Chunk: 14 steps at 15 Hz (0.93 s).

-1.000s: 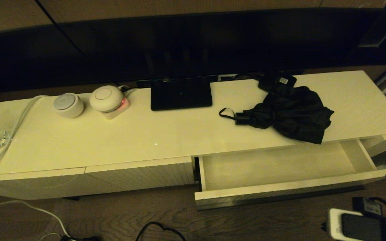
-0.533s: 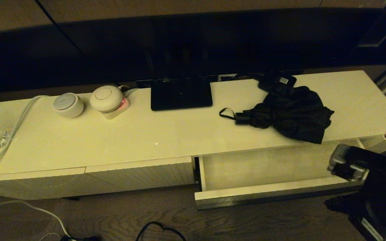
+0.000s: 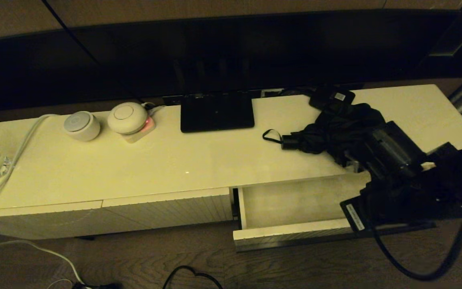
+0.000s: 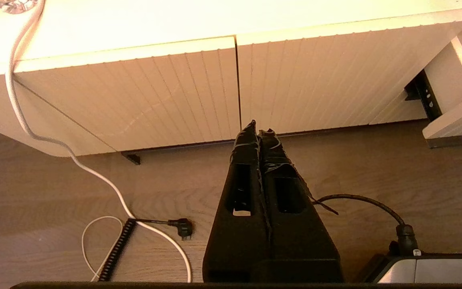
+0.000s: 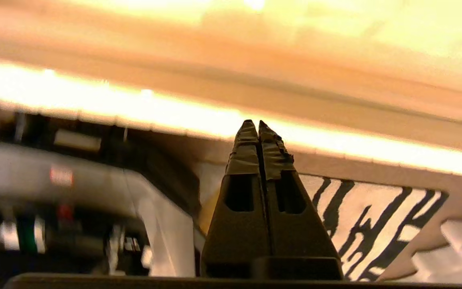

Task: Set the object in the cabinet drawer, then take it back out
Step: Open the drawer

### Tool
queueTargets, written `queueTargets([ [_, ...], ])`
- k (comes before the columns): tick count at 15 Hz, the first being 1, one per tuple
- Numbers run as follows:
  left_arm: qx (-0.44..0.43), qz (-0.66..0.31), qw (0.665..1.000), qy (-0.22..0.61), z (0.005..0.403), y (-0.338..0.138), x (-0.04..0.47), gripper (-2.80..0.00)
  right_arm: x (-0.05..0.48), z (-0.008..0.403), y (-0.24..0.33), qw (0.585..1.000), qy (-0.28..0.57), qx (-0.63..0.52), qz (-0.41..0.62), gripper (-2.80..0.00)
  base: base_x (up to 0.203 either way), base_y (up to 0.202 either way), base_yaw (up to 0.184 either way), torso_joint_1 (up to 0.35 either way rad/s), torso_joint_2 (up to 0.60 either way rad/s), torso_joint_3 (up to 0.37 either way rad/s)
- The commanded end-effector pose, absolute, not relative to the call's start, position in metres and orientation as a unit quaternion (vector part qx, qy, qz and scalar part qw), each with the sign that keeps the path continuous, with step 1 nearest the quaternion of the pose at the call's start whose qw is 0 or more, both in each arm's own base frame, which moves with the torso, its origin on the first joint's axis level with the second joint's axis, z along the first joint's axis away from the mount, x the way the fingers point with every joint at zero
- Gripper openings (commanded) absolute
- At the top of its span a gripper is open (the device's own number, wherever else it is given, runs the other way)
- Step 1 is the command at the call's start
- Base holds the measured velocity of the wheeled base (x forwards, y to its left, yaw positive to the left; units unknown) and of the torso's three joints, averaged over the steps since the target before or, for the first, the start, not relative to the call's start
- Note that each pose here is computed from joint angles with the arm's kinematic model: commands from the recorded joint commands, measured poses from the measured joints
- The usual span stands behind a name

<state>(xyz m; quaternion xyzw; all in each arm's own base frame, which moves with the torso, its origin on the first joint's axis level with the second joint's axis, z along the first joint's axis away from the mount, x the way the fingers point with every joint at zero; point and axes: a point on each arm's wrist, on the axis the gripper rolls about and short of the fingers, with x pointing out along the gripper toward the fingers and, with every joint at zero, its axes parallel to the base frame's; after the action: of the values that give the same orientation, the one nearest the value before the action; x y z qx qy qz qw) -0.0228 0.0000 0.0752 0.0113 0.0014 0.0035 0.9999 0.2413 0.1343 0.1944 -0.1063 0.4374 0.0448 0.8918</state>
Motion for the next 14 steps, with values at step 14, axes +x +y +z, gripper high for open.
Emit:
queueTargets([
  [14,0.012,0.004,1.000,0.003,0.074,0.000,-0.023,-2.80,0.326,0.160,0.141,0.906,0.414,-0.088,-0.004,-2.80,0.000,0.000,0.000,0.000,0.00,0.000],
])
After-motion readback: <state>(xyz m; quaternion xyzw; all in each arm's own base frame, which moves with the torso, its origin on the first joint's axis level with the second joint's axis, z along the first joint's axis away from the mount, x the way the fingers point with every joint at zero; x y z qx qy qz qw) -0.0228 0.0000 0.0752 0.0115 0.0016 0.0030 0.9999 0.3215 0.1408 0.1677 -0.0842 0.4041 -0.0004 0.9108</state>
